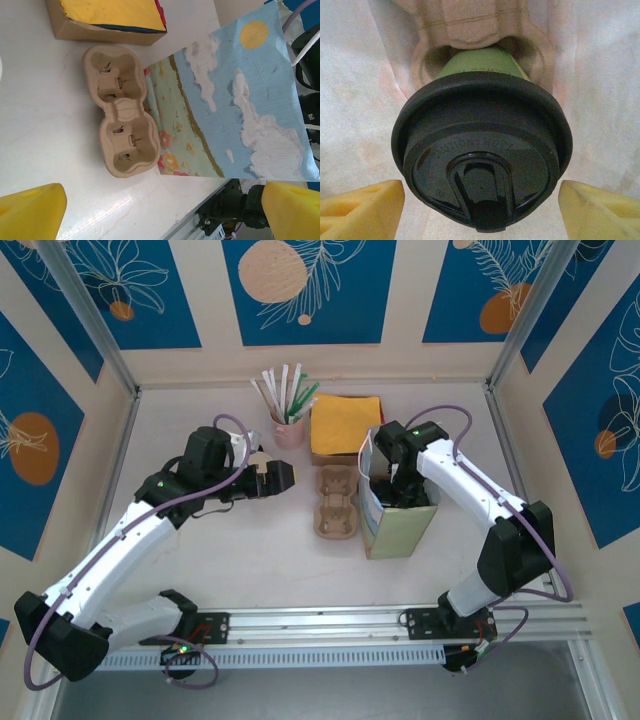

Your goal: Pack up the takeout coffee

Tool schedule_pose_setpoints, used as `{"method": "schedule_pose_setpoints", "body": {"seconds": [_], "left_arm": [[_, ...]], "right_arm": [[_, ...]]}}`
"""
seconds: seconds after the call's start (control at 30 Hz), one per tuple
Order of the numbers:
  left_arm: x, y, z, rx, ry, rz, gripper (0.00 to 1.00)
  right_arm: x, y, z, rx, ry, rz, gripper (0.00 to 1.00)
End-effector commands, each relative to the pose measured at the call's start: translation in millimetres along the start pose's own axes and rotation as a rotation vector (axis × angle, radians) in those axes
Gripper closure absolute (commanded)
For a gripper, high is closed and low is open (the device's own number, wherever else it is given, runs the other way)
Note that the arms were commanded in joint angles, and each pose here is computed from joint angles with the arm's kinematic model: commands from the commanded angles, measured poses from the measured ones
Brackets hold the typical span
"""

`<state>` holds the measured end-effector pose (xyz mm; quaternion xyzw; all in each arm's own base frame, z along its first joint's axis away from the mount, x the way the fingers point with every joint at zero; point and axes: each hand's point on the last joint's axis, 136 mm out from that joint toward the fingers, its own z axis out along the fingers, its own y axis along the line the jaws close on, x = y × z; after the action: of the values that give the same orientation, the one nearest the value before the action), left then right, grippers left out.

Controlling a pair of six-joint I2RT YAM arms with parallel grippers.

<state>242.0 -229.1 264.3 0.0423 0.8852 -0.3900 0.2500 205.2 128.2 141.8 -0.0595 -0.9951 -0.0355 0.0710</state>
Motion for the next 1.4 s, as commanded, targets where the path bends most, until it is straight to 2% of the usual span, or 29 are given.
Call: {"method": "schedule_pose_setpoints", "body": {"seconds": [0.0, 1.37], "left_arm": [[-8.0, -12.5, -6.4, 0.043, -0.024, 0.011, 0.0], [-11.0, -11.6, -17.0, 0.021, -0.06, 0.027, 0.0]], "right_arm": [[6.1, 0.1, -11.8, -0.009, -0.011, 0.009, 0.19], [13.8, -1.9, -22.2, -0.011, -0.036, 0.017, 0.19]]}}
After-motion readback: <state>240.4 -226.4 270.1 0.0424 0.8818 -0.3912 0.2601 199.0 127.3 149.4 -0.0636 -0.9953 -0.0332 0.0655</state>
